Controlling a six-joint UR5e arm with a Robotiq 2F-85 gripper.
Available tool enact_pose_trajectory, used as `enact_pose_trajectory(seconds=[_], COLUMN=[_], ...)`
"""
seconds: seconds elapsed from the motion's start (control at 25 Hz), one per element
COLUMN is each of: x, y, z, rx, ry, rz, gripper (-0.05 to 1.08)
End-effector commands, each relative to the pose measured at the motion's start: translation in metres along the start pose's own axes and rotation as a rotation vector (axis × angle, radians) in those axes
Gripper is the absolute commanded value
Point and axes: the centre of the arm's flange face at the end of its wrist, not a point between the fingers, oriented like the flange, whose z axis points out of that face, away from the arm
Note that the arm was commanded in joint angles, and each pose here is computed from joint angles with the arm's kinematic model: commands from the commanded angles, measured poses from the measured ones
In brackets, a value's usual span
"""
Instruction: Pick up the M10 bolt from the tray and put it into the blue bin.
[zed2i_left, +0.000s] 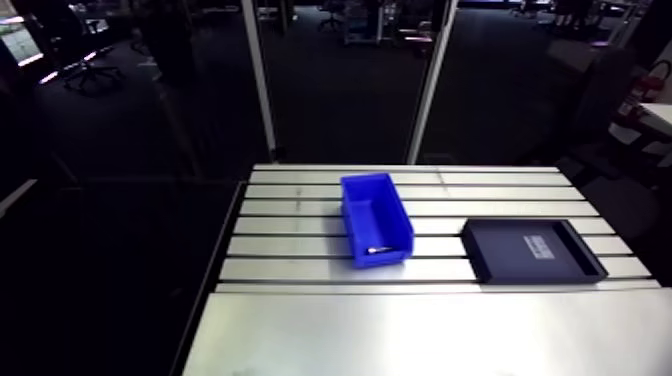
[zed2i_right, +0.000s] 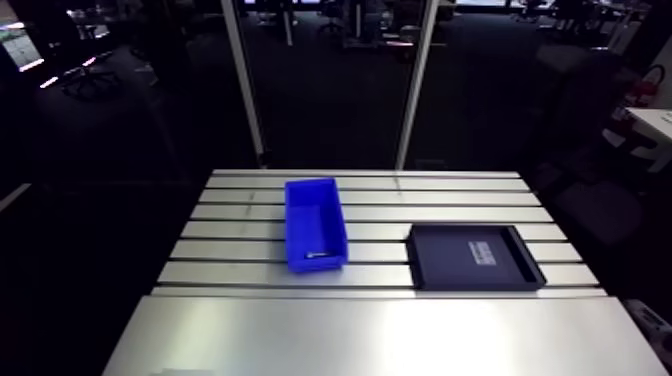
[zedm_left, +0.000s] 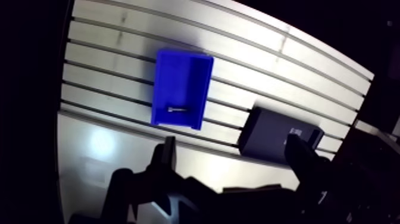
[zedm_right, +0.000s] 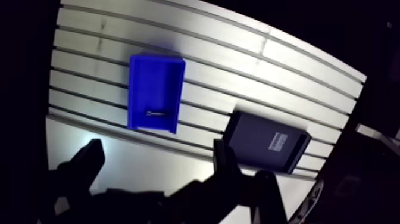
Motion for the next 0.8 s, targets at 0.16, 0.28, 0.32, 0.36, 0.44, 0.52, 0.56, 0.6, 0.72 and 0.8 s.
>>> enact_pose_trajectory(seconds=[0.16,0.28,0.32,0.36,0.44,0.52,0.56,0.6,0.72,0.8], x=[-0.012,-0.013,-0.013,-0.013,-0.012,-0.012,-0.012,-0.012,-0.012,-0.011], y=[0.029,0.029,0.029,0.029,0.029,0.029,0.029,0.029,0.027,0.025], z=[-0.024,-0.031,-0.030,-0.028,-0.024,-0.023,-0.023,-0.022,-0.024,-0.023], rx=[0.010,0.014,0.014,0.014,0.015,0.012,0.012,0.013,0.012,0.012], ry=[-0.022,-0.024,-0.024,-0.026,-0.030,-0.031,-0.031,-0.029,-0.023,-0.026], rz=[0.231,0.234,0.234,0.234,0.233,0.233,0.233,0.233,0.231,0.227], gripper=[0.01,0.01,0.01,0.01,0.01,0.01,0.01,0.01,0.01,0.01])
